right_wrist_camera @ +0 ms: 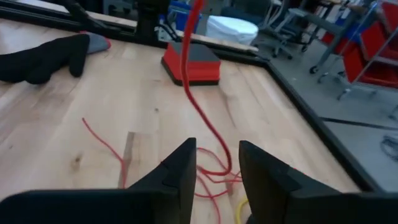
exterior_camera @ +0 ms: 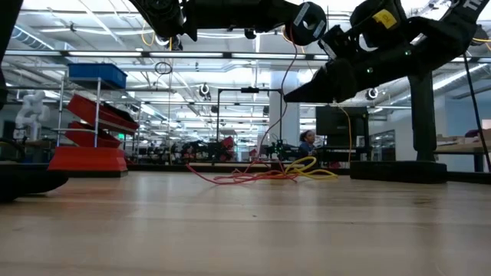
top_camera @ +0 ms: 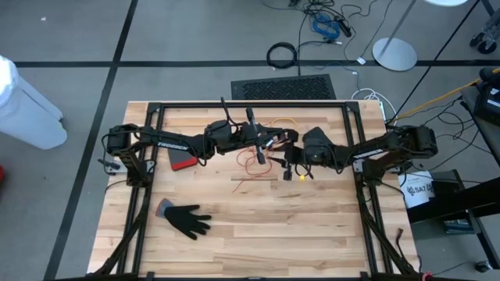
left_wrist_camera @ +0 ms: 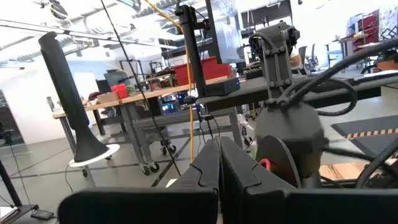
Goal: Coil cords
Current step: Coil the red wire into the spool
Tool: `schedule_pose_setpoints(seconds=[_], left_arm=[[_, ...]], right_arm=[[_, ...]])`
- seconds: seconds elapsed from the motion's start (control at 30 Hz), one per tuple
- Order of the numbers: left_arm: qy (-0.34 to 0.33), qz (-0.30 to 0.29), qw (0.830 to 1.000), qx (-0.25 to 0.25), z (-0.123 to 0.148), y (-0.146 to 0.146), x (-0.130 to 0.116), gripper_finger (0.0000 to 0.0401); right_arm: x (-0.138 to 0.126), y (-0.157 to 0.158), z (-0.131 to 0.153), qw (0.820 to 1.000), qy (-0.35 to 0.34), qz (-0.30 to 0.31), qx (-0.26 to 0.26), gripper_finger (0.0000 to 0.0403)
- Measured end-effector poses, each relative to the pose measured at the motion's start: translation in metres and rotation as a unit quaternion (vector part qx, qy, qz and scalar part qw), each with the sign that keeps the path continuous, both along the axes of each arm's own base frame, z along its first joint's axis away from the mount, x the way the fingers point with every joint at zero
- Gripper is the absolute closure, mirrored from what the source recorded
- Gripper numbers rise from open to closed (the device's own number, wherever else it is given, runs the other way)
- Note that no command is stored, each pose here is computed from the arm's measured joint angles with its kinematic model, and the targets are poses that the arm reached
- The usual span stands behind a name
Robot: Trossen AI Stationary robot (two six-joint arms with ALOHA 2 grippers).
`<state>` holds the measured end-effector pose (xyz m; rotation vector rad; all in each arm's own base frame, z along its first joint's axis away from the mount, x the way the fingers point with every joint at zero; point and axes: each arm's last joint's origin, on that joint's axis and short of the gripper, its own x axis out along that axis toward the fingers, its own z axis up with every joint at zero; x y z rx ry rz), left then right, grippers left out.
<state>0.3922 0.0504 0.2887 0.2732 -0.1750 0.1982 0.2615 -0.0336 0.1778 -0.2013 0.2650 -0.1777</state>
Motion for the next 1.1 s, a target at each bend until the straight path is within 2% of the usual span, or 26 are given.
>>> schedule_pose_setpoints(seconds=[0.27, 1.1], left_arm=[[-0.002, -0.023, 1.000, -0.013, 0.000, -0.001, 0.000, 0.0401], [0.020, -0.021, 1.000, -0.012, -0.004, -0.001, 0.001, 0.0401]], right_arm=[[0.009, -0.005, -0.014, 1.000, -0.013, 0.017, 0.010, 0.0300], [0.008, -0.008, -0.018, 1.000, 0.009, 0.013, 0.000, 0.0353]])
